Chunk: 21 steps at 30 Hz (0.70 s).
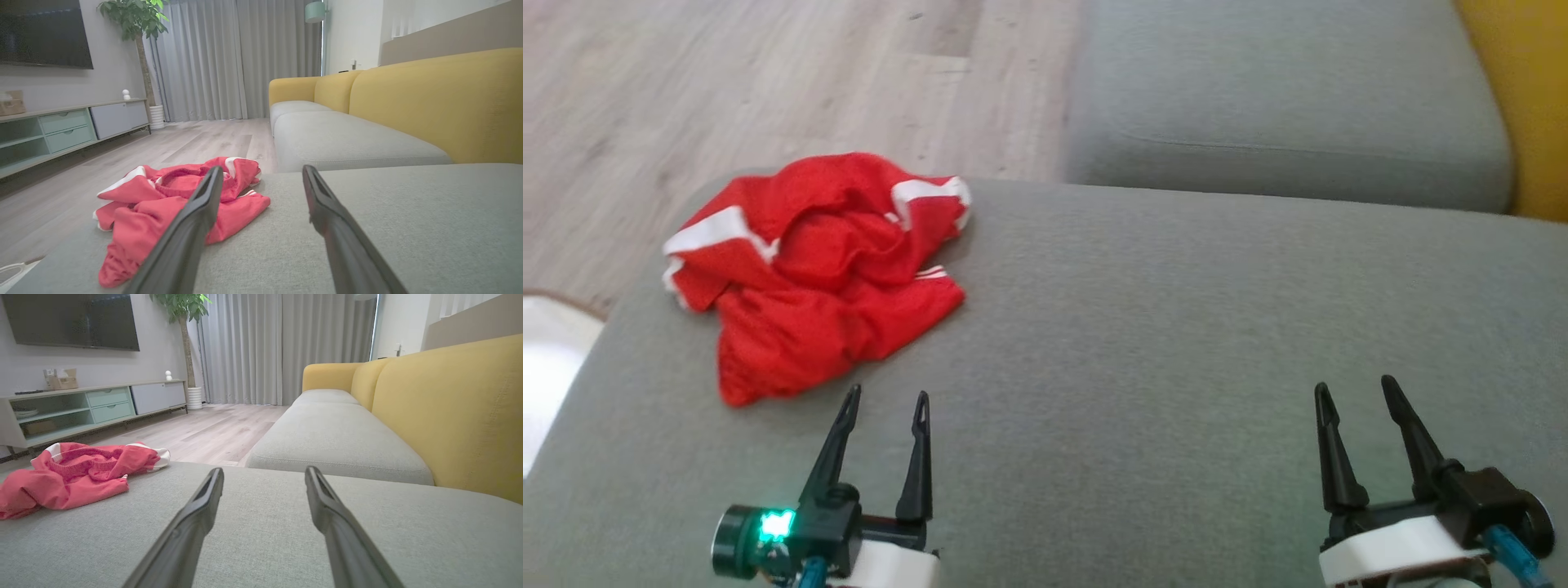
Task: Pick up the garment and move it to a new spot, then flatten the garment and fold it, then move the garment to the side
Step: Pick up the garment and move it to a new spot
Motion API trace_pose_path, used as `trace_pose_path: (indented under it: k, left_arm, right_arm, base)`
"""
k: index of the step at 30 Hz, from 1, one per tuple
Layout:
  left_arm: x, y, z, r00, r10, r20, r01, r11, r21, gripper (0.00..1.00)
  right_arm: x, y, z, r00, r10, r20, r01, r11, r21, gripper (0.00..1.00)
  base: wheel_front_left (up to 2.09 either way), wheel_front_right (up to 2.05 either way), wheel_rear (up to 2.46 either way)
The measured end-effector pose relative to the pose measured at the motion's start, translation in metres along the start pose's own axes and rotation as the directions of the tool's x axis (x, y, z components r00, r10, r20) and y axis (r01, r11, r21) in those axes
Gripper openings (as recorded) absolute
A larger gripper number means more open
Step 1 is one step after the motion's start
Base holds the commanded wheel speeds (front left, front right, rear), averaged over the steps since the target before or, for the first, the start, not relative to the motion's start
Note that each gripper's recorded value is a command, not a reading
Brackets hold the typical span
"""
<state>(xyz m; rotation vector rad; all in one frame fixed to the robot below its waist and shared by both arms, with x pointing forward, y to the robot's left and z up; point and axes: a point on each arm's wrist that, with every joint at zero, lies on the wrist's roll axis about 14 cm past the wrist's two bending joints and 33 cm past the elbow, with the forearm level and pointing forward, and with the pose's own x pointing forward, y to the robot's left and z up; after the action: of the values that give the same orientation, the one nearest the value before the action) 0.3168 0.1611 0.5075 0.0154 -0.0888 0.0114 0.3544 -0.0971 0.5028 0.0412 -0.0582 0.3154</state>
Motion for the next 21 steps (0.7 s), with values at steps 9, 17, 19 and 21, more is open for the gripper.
trace_pose_path:
  k: [9,17,19,21]
  left_arm:
    - [-0.018,0.039,-0.004,0.990,0.137,-0.018,-0.136,0.991,0.010,1.00]
    - [-0.027,0.068,-0.004,0.970,0.242,-0.025,-0.241,0.970,0.029,1.00]
    - [-0.028,0.074,-0.004,0.964,0.263,-0.026,-0.262,0.964,0.034,1.00]
    - [-0.025,0.078,0.002,0.962,0.274,-0.010,-0.274,0.961,0.039,1.00]
  right_arm:
    - [0.023,0.033,-0.008,0.993,0.117,-0.023,-0.117,0.993,0.008,1.00]
    - [0.038,0.058,-0.021,0.978,0.201,-0.057,-0.200,0.979,0.022,1.00]
    - [0.041,0.062,-0.026,0.975,0.213,-0.068,-0.212,0.977,0.024,1.00]
    - [0.043,0.064,-0.030,0.972,0.221,-0.079,-0.220,0.975,0.024,1.00]
  base:
    - [0.00,0.00,0.00]
    - [0.00,0.00,0.00]
    - [0.00,0.00,0.00]
    - [0.00,0.00,0.00]
